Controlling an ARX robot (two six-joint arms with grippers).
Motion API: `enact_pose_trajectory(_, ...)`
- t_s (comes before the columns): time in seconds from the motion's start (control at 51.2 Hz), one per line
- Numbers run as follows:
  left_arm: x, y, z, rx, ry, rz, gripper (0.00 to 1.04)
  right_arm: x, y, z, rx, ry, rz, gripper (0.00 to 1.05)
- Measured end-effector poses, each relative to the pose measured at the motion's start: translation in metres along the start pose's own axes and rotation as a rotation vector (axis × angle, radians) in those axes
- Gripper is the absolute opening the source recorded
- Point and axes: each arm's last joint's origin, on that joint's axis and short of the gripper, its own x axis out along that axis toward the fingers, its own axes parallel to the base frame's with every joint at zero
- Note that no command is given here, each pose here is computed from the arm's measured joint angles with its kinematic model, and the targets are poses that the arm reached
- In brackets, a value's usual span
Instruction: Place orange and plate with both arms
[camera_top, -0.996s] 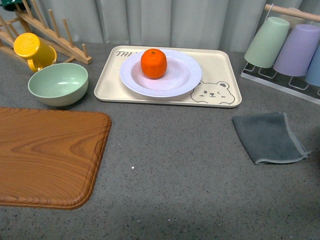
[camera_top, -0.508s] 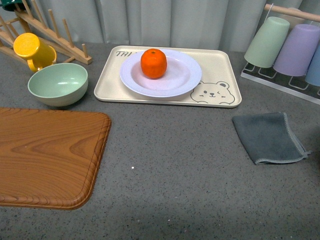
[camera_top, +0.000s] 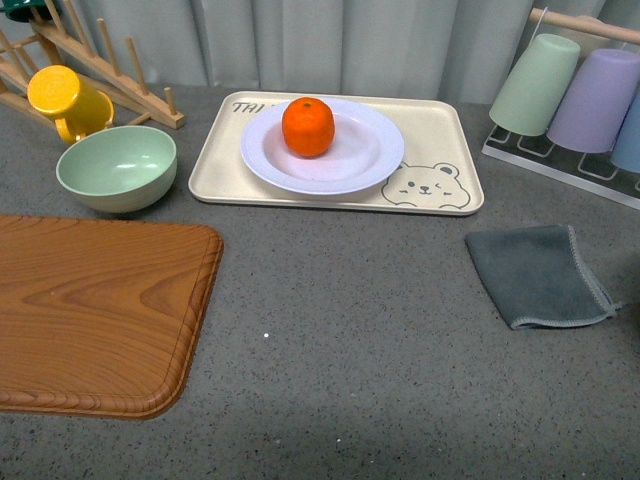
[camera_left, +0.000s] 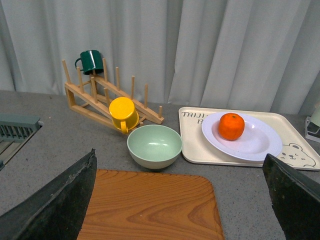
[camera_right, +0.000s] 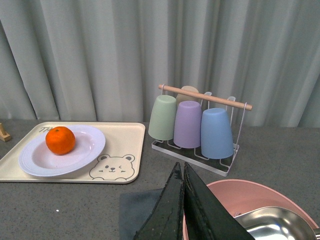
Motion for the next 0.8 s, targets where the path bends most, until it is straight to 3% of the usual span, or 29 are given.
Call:
enact_pose_trajectory(0.508, 0.0, 0.0, 0.0, 0.0, 0.0, 0.0, 0.98, -0.013, 0.0, -0.003, -0.001, 0.005, 0.0, 0.02)
enact_pose_trajectory(0.723, 0.0, 0.0, 0.0, 0.0, 0.0, 0.0, 0.98, -0.013, 0.0, -0.003, 0.0, 0.005, 0.0, 0.35)
enact_pose_trajectory(0.801, 0.0, 0.0, 0.0, 0.0, 0.0, 0.0, 0.98, -0.013, 0.0, -0.003, 0.0, 0.005, 0.0, 0.53)
